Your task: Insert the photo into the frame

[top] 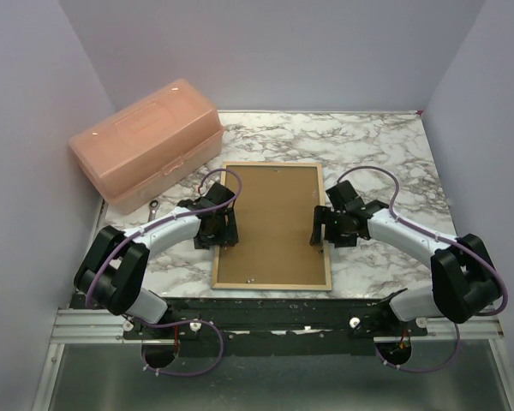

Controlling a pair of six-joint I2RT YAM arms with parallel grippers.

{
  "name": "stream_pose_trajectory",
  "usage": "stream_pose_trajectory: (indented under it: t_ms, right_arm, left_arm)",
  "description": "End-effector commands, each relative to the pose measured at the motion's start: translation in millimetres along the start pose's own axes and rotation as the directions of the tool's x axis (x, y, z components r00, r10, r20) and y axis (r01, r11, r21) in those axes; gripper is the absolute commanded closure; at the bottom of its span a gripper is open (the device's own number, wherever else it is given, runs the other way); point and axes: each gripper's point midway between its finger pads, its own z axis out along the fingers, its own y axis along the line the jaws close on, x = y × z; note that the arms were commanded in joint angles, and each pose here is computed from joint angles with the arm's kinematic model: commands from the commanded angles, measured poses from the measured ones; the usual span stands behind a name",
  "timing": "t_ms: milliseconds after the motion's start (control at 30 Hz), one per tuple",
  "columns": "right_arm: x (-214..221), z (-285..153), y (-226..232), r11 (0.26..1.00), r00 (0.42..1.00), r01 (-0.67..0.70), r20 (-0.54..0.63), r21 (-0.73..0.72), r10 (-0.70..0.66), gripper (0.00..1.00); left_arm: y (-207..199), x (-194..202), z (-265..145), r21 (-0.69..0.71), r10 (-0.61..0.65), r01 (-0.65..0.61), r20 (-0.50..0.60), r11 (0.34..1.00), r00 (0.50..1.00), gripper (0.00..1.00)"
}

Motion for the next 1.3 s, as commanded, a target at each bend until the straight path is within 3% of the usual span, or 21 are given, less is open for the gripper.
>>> stream_pose_trajectory:
  t_ms: [0, 367, 733, 867, 967, 1267]
  right_arm:
    - [-6.7, -7.0, 18.1, 0.997, 1.0, -0.01, 0.0, -0.071, 0.01, 0.18]
    - [23.4, -11.6, 32.4, 0.98, 0.995, -0.033, -0.102, -0.197, 0.013, 0.15]
    - [48.2, -27.3, 26.9, 0.964, 0.991, -0.108, -0.104, -0.242, 0.085, 0.14]
    - [33.6, -23.7, 19.7, 0.979, 0.994, -0.102, -0.055, -0.177, 0.093, 0.07]
    - [18.6, -17.7, 14.8, 0.991, 0.997, -0.08, -0.03, -0.112, 0.077, 0.06]
    - [-30.6, -0.5, 11.6, 1.0, 1.0, -0.004, 0.023, 0.012, 0.004, 0.02]
  left_arm:
    - [-12.2, 8.0, 0.8, 0.079, 0.009, -0.006, -0.036, 0.997, 0.999, 0.25]
    - [-39.1, 52.1, -6.8, 0.245, 0.005, 0.026, -0.126, 0.969, 0.992, 0.25]
    - [-36.0, 94.7, -17.8, 0.254, -0.008, 0.044, -0.142, 0.966, 0.99, 0.25]
    - [-13.8, 92.7, -17.9, 0.15, -0.024, 0.041, -0.115, 0.988, 0.993, 0.21]
    - [-4.1, 85.5, -21.0, 0.086, -0.021, 0.029, -0.089, 0.996, 0.996, 0.08]
    - [-7.1, 38.1, -27.2, 0.057, -0.002, 0.004, -0.043, 0.998, 0.999, 0.07]
